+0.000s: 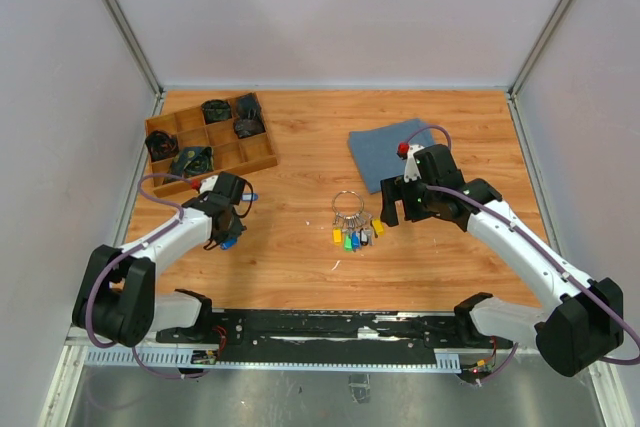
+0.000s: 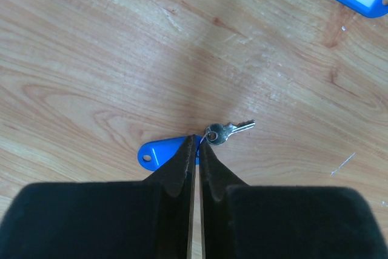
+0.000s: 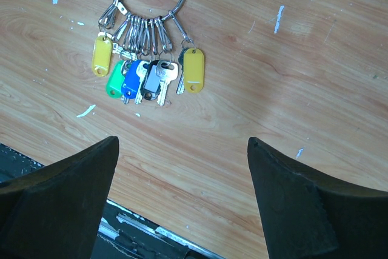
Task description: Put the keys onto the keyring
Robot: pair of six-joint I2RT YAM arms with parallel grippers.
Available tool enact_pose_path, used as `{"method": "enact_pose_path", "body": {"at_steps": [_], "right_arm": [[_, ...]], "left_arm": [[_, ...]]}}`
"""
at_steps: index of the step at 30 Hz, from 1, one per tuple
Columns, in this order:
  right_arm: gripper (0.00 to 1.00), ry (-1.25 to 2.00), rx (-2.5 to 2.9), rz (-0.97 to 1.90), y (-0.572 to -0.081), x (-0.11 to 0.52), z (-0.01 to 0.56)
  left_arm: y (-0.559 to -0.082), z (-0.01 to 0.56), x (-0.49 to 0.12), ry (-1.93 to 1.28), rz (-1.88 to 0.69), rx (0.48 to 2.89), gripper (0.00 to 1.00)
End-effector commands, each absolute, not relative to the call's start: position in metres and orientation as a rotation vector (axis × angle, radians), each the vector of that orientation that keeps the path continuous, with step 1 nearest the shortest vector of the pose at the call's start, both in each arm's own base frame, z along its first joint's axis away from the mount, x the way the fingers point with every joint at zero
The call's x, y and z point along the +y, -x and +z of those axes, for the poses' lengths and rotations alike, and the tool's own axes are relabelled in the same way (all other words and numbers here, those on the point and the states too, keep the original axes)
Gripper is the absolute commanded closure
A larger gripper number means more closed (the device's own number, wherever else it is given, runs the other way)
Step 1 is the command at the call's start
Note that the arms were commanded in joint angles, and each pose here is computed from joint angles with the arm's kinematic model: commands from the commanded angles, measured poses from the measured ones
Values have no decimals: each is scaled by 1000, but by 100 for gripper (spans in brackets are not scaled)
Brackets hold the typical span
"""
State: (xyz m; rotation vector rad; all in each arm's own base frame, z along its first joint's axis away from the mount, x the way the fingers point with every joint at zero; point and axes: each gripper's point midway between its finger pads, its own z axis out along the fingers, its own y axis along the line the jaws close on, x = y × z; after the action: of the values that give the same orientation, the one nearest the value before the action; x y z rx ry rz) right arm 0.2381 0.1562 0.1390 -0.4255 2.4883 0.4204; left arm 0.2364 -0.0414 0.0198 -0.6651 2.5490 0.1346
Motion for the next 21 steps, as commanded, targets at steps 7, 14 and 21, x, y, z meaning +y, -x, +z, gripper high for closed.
{"method": "enact_pose_path", "body": {"at_steps": [7, 14, 21], "right_arm": [[12, 439, 2443, 427, -240, 160, 152], [11, 461, 2449, 421, -239, 159, 148], [10, 486, 2444, 451, -234, 161, 143]], "left_arm": [[-250, 41, -51, 584, 85, 2489, 100], [-261, 70, -96, 380, -151, 2422, 99], [-261, 97, -157, 126, -381, 2355, 99]]}}
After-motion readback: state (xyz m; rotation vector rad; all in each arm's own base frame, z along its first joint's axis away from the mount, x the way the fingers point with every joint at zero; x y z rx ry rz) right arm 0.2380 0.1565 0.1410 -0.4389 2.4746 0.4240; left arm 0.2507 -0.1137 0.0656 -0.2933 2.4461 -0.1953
